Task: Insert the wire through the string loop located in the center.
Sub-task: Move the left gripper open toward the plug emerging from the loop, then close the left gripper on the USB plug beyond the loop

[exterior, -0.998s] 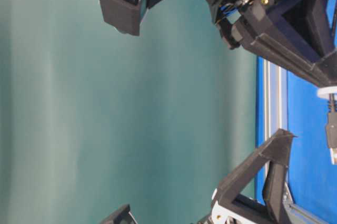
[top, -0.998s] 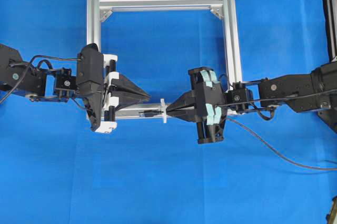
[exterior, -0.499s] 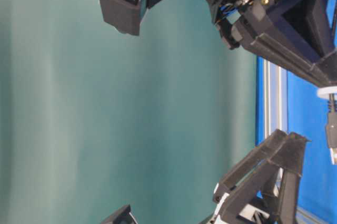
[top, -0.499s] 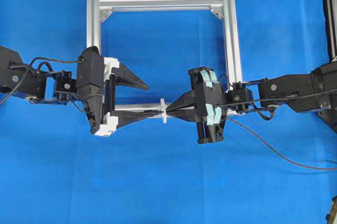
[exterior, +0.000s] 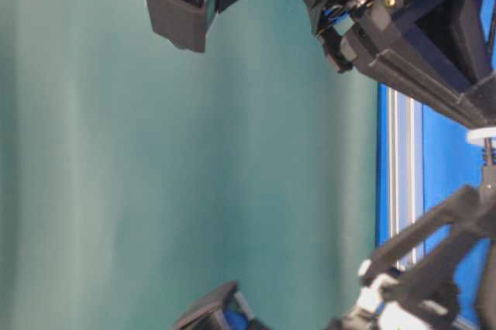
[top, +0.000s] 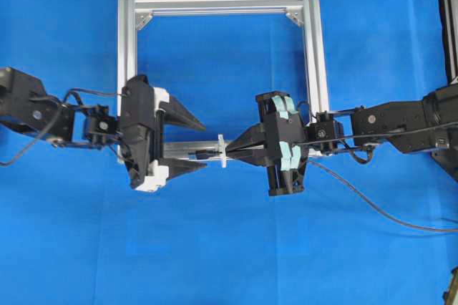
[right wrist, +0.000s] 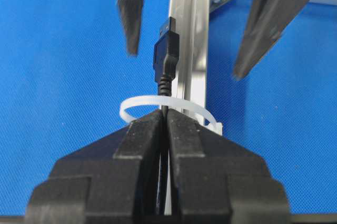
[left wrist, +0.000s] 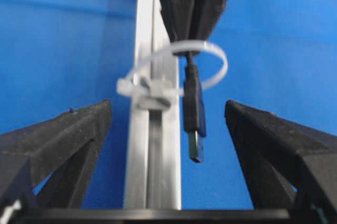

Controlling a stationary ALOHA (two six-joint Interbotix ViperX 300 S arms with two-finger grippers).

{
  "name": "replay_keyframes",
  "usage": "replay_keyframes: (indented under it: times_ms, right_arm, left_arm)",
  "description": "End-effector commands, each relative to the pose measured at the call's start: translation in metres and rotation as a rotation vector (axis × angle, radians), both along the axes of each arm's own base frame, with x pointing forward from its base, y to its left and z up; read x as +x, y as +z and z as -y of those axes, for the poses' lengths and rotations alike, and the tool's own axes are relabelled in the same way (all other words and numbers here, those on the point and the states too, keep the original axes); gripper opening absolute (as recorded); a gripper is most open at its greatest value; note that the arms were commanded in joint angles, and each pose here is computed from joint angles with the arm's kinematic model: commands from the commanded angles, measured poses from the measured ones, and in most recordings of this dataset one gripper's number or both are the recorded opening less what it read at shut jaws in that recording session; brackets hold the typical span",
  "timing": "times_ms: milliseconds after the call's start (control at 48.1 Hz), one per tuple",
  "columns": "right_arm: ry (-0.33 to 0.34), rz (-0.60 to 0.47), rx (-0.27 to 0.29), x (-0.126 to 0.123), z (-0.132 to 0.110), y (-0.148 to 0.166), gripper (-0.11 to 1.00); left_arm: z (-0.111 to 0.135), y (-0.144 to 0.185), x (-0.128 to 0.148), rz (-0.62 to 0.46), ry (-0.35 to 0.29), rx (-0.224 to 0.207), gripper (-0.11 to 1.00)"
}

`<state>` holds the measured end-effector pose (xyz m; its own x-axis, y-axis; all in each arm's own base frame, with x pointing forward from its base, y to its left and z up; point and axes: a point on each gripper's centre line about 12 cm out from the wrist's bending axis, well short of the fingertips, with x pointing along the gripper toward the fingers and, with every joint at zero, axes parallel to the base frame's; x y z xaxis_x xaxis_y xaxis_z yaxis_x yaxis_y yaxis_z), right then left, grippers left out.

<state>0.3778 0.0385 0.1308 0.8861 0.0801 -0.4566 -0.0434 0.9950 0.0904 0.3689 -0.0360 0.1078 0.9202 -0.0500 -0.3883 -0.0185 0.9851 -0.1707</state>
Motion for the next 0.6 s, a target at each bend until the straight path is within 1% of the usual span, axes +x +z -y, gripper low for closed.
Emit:
replay_keyframes:
  times_ms: [0, 582]
  right_arm:
    - [-0.002, 0.032, 0.005, 0.003, 0.0003, 0.009, -0.02]
    - [-0.001, 0.034, 0.004, 0.0035, 0.0002, 0.0094, -0.02]
  left_arm:
    - [0.0022, 0.0087, 0.0075, 0.033, -0.002, -0.011, 0.91]
    - [0.0015, 0.0081, 0.0062, 0.03, 0.001, -0.013, 0.91]
